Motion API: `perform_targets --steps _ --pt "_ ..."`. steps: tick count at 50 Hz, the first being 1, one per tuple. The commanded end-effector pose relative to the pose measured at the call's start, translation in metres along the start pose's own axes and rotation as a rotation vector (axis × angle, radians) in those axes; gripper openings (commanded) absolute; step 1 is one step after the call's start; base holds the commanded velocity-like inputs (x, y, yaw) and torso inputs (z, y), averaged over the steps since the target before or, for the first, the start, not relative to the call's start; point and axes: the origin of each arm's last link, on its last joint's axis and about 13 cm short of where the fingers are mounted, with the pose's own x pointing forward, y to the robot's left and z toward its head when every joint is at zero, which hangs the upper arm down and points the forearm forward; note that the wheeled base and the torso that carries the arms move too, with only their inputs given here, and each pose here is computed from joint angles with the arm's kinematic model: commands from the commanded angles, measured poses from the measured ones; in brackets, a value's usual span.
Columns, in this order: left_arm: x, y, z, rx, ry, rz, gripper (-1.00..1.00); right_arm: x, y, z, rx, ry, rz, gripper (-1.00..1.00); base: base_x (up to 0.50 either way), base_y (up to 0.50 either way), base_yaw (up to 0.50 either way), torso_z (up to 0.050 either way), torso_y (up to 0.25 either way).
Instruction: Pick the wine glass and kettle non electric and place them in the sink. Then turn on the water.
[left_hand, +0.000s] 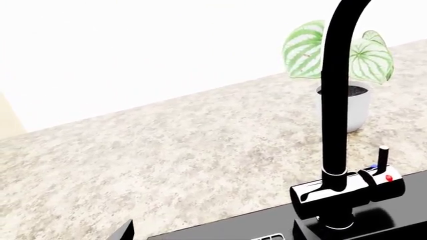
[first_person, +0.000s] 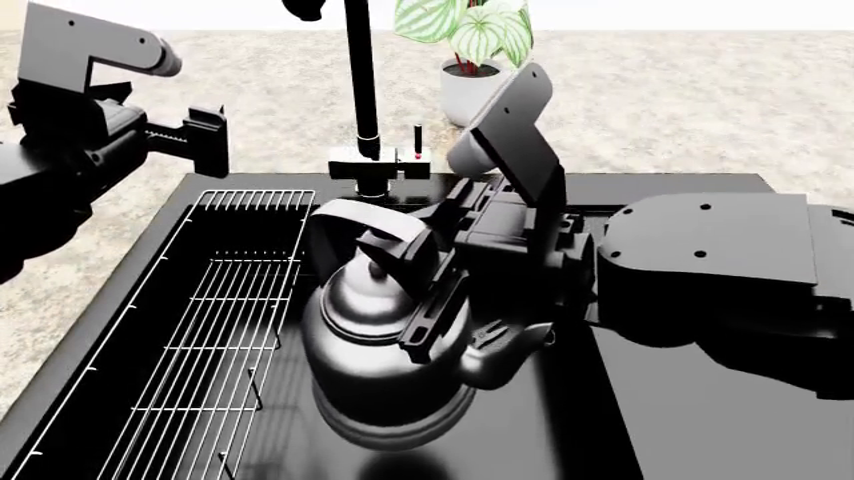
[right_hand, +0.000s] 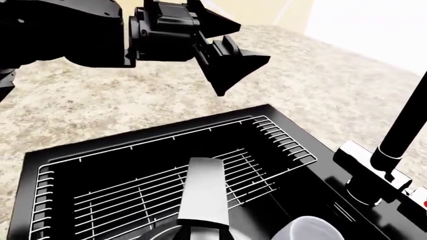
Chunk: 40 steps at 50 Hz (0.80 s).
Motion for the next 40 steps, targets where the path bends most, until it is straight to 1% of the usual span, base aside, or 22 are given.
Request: perform_targets --steps 1,23,40 --pt "0.000 0.001 -0.002 0.002 -0.001 0.002 1.00 0.007 0.001 -0.004 -0.003 -0.009 0.003 -1.00 0.00 0.00 0.00 0.000 0.010" --pt "0.000 0.000 -0.006 0.003 0.000 -0.001 1.00 0.015 0.000 -0.023 0.011 0.053 0.011 -1.00 0.00 0.00 0.00 0.000 0.000" --pt "-0.002 0.001 -0.009 0.003 0.004 0.001 1.00 0.022 0.001 -0.031 0.019 0.074 0.027 -1.00 0.00 0.00 0.00 0.001 0.000"
